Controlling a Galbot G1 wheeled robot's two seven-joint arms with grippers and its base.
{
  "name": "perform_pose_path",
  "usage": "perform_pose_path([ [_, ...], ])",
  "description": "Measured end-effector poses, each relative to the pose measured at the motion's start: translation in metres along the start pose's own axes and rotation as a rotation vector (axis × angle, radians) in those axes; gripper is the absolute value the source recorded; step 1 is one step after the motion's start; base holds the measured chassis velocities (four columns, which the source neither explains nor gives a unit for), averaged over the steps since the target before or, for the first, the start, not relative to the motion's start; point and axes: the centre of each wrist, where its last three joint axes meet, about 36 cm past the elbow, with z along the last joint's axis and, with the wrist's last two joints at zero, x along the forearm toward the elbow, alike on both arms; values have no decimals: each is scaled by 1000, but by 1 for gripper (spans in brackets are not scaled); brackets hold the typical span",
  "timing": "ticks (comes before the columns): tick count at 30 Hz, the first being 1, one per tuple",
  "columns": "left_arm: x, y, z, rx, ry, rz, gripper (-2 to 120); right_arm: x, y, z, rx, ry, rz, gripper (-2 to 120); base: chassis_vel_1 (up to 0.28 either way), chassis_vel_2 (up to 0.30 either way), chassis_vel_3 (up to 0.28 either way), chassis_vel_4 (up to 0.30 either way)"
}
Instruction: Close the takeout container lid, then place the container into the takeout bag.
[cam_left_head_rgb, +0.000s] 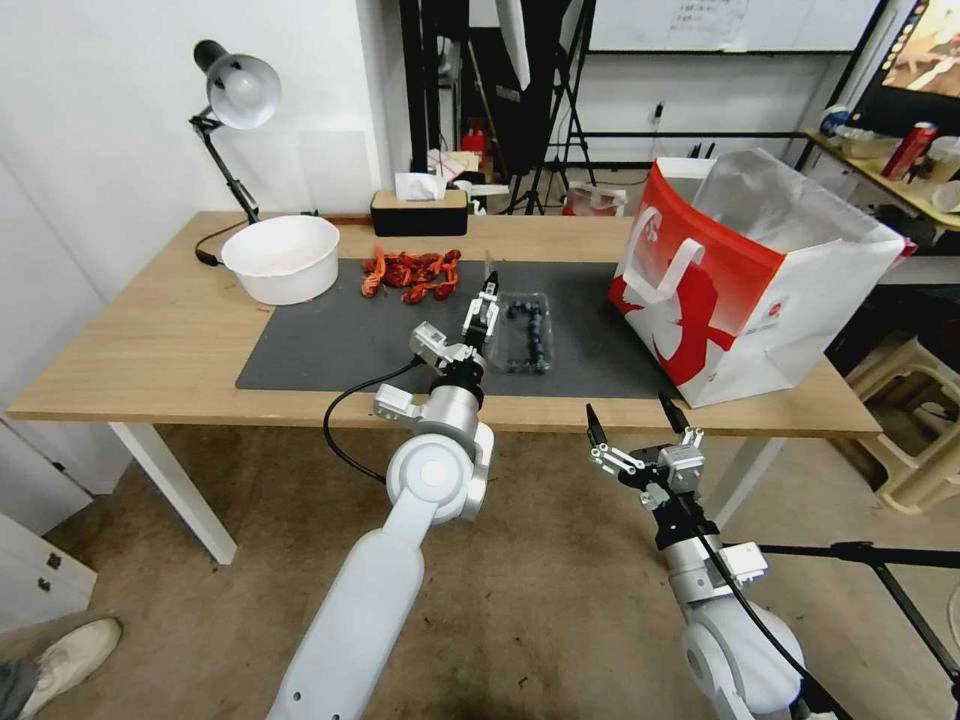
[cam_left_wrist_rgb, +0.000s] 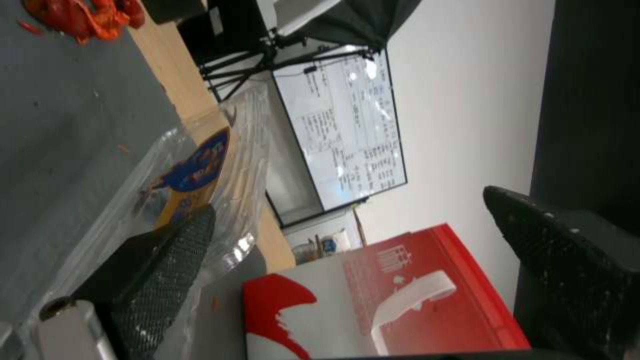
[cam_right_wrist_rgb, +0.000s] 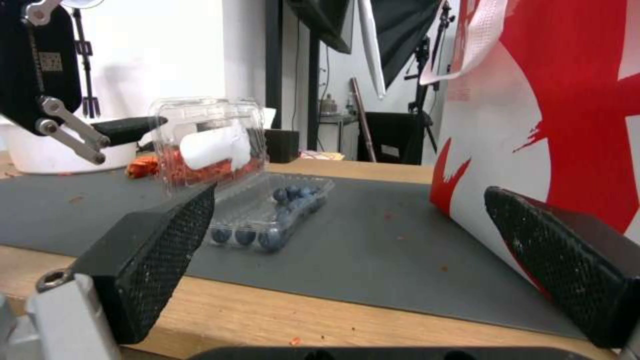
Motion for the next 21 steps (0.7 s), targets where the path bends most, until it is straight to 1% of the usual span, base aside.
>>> perform_pose_path([
  [3,0,0,1,-15,22,3,100,0,0,1,1,1,1,100,0,0,0,0],
  [7,-5,1,1,-56,72,15,100,1,0,1,2,0,2,100,0,0,0,0],
  [12,-10,1,2,-83,109,24,100,1,-1,2,4,-1,4,100,0,0,0,0],
  [15,-16,1,8,-98,140,27,100,1,-1,2,3,-1,5,100,0,0,0,0],
  [21,-25,2,16,-107,168,28,100,0,1,2,0,-4,4,100,0,0,0,0],
])
